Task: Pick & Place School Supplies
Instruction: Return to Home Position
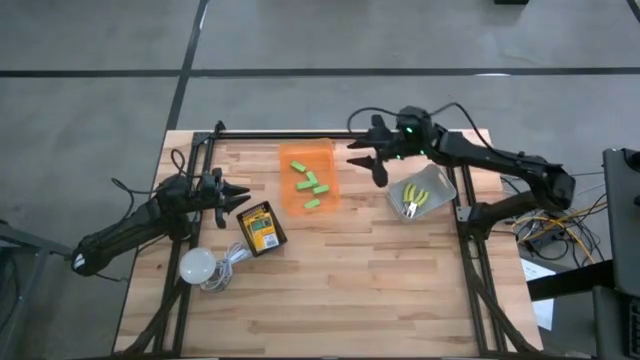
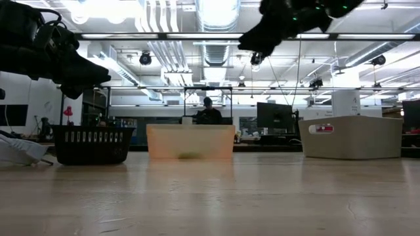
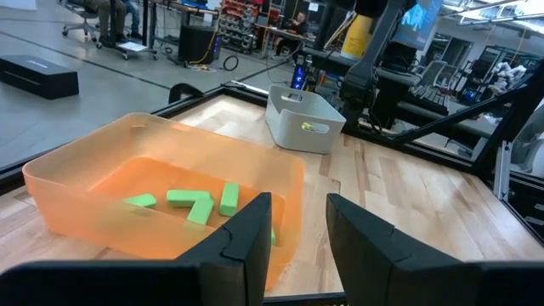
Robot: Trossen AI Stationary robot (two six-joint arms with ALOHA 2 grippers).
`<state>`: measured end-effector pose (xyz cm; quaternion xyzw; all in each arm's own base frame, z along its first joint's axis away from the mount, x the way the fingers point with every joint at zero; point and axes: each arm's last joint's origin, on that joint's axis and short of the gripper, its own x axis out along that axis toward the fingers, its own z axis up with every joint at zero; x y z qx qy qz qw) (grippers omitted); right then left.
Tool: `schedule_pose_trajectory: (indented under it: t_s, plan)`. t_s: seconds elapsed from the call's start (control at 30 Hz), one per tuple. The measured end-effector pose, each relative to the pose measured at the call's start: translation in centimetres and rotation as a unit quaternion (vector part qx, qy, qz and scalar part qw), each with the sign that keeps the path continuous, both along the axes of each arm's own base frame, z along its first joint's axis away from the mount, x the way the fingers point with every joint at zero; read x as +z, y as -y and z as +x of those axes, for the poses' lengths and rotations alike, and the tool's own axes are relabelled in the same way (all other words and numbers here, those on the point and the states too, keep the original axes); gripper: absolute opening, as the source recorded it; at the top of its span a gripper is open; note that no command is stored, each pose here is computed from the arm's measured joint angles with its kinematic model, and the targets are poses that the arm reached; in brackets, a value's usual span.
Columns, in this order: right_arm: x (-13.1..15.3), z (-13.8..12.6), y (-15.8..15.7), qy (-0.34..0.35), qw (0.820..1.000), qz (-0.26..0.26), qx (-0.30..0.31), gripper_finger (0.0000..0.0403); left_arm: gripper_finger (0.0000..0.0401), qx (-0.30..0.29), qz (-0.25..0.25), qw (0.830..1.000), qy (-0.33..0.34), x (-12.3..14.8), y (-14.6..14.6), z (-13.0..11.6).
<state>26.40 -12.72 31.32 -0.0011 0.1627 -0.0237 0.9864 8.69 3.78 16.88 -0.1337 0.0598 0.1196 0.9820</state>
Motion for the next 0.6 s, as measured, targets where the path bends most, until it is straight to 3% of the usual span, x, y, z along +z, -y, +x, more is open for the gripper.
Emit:
schedule_pose_trajectory:
  t_s: [0.2,0.43,0.6]
  plan:
    - [-2.3,-3.4,-1.3,0.031,0.999,-0.006,-0.043,0.0196,0.0119,0.000,0.000,1.000,0.000,0.0,0.0,0.0]
    - [-4.8,-6.6,-2.9,0.053,0.994,0.051,-0.085,0.0196,0.0119,0.000,0.000,1.000,0.000,0.0,0.0,0.0]
    - [-6.7,-8.5,-3.8,0.082,0.990,0.043,-0.110,0.0196,0.0119,0.000,0.000,1.000,0.000,0.0,0.0,0.0]
